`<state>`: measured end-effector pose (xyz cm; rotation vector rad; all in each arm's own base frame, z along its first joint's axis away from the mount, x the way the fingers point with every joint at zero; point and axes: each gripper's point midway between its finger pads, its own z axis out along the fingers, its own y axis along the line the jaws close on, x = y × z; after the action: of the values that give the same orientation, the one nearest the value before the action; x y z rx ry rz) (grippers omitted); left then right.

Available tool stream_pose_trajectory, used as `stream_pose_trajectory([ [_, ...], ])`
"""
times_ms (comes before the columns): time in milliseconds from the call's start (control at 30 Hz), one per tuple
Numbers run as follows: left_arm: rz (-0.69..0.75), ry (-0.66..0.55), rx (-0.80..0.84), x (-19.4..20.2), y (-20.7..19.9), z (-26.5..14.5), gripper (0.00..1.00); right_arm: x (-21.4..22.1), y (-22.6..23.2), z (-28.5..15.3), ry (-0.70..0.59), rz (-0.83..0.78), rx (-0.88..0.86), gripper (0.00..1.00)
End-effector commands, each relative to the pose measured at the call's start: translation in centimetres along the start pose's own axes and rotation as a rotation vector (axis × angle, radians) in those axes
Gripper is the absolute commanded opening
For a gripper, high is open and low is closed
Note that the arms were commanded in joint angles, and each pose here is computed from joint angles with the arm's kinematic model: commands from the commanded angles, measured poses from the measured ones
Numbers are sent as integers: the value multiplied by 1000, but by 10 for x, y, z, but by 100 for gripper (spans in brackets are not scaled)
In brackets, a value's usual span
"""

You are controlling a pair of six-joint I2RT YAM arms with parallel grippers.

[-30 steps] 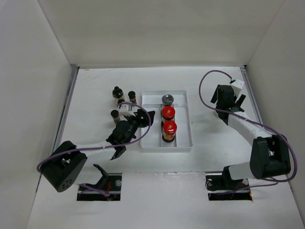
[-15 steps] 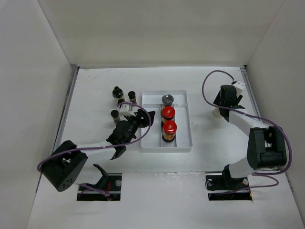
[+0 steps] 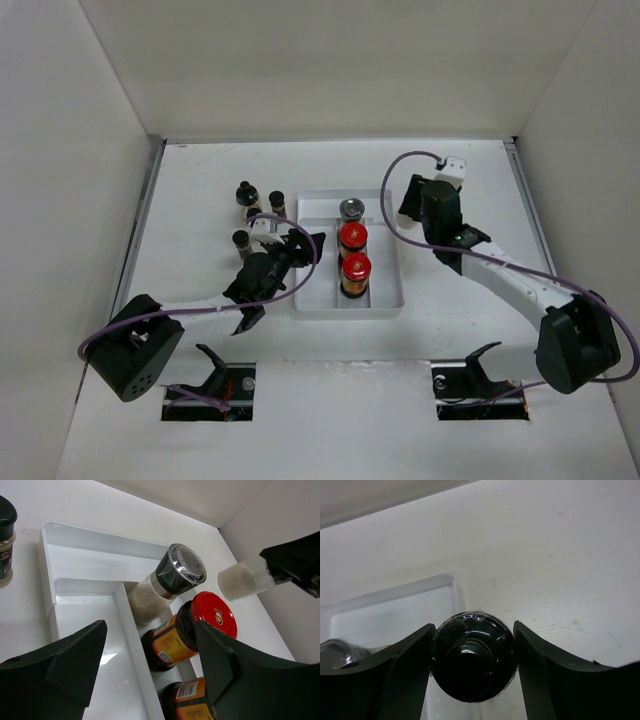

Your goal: Organize the condiment bottles

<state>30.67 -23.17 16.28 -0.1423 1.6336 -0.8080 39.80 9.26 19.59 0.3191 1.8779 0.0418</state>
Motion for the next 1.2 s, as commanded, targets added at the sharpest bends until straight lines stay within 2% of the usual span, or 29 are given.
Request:
stream_pose_trajectory([
  [0,-11,-61,34,-18,-9,2,71,-40,52,-9,-123,60,-131,53],
  [200,-6,-62,31,-18,-8,2,71,-17,99,-15,-83,32,-231,53],
  [400,-4,-64,28,-19,-7,2,71,18,104,2,-16,13,-220,53],
  [633,-3,-66,28,-19,-7,1,71,39,103,15,5,1,-197,55],
  [900,6,-70,23,-21,-5,1,71,36,98,14,-3,13,-179,87],
  [1033,28,-97,14,-31,-4,0,70,11,90,-3,-44,53,-173,93],
  [1167,42,-156,-17,-56,-7,-5,70,-4,75,-27,-85,129,-185,91],
])
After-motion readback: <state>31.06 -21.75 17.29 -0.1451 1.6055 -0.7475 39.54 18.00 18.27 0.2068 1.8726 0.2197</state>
